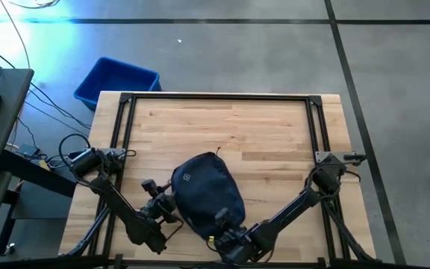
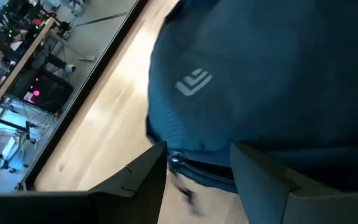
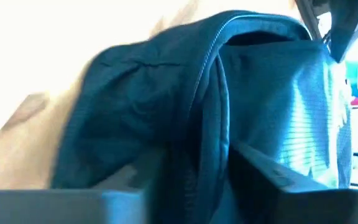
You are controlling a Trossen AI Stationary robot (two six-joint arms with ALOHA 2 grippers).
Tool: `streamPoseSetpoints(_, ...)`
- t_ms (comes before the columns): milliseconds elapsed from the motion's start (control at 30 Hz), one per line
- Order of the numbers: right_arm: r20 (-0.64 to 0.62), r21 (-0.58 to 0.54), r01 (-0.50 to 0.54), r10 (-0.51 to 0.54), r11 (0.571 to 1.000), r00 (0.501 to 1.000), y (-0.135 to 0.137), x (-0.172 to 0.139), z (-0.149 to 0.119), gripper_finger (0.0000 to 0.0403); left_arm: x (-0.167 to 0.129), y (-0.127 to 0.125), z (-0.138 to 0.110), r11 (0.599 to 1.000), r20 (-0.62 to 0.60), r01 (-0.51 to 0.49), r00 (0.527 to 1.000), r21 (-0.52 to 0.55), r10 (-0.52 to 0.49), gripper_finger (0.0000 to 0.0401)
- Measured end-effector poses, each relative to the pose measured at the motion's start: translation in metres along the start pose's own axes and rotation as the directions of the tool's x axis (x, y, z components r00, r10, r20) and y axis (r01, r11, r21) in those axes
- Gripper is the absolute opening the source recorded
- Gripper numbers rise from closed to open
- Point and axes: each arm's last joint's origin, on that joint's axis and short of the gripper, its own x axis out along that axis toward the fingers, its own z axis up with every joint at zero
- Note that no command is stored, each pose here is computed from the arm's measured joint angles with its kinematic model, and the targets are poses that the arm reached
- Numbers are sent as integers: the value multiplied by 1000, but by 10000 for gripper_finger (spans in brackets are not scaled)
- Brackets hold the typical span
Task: Unpack backpack
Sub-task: Open the blue backpack
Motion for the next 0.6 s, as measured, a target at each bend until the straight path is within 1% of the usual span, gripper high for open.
streamPoseSetpoints(100,-2,14,-29,29,999,1000,-10,-13,8,28,0,0,-1,1000,-29,4,1000,30,-3,156)
streamPoseSetpoints(133,-10,7,-35,35,999,999,-14,-18,10,15,1,0,-1,999,-45,5,999,42,-3,156)
streamPoseSetpoints(200,-31,8,-37,37,999,999,-23,-27,13,12,1,1,-1,998,-76,5,997,67,0,156)
streamPoseSetpoints(300,-36,48,-11,13,999,999,-44,-42,20,12,1,5,-3,994,-128,-14,991,107,27,156)
streamPoseSetpoints(433,-53,117,9,-3,993,999,-73,-50,23,2,1,11,-5,992,-191,-53,979,112,74,156)
streamPoseSetpoints(500,-60,157,56,-48,986,997,-91,-47,23,2,0,12,-7,992,-216,-58,973,112,82,156)
streamPoseSetpoints(600,-91,189,150,-134,970,987,-120,-38,20,1,-4,12,-8,992,-199,-53,977,116,75,156)
